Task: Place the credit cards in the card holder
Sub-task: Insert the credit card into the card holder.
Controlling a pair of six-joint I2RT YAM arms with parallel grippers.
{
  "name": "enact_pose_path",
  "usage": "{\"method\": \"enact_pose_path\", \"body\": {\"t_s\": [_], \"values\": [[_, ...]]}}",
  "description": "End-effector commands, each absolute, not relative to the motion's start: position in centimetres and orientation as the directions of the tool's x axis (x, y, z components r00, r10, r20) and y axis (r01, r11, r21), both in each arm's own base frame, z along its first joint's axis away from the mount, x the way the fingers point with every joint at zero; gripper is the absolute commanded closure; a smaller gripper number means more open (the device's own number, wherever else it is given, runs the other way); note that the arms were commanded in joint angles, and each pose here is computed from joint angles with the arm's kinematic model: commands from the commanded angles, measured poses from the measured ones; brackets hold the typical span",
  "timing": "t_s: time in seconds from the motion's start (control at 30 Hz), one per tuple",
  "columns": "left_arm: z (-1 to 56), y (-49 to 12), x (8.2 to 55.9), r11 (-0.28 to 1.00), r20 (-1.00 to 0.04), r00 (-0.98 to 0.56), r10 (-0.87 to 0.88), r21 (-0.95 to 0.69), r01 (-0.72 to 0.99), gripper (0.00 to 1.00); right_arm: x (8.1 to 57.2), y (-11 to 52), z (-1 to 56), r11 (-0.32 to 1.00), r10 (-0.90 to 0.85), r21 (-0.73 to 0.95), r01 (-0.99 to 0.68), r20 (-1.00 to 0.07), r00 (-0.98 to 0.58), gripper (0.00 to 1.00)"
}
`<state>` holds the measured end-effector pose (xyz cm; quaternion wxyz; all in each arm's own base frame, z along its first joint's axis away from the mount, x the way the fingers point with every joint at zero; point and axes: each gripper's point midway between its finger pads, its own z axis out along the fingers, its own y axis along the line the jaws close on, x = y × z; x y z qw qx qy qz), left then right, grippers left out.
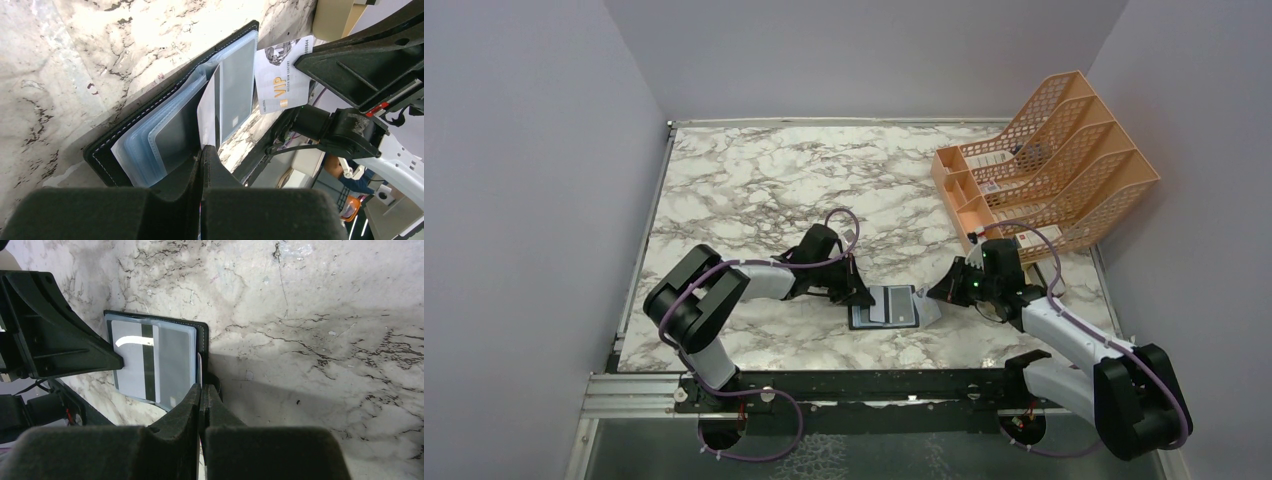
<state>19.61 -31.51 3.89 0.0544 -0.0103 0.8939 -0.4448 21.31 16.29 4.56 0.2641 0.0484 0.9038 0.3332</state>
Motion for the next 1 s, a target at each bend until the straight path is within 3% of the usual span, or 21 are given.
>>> {"method": "enact_pose_path", "body": {"t_s": [0.0, 0.5, 0.97], "values": [[2.7, -31.1, 20.4, 0.634, -0.114, -0.988, -0.105, -0.773, 0.021, 1.00, 21.0, 15.8, 3.8, 0.787, 0.279, 0.614, -0.060, -0.441, -0.853, 0.99], [1.2, -31.2, 20.4, 0.665, -0.172, -0.981, -0.086, -0.744, 0.072, 1.00, 20.1, 16.1, 3.2, 0.758, 0.307, 0.652, -0.032, -0.399, -0.864, 0.99], [2.2, -32.8, 19.9, 0.634, -0.162, -0.982, -0.101, -0.771, 0.062, 1.00, 20.0, 16.3, 3.2, 0.743, 0.329, 0.669, -0.019, -0.390, -0.860, 0.99]]}}
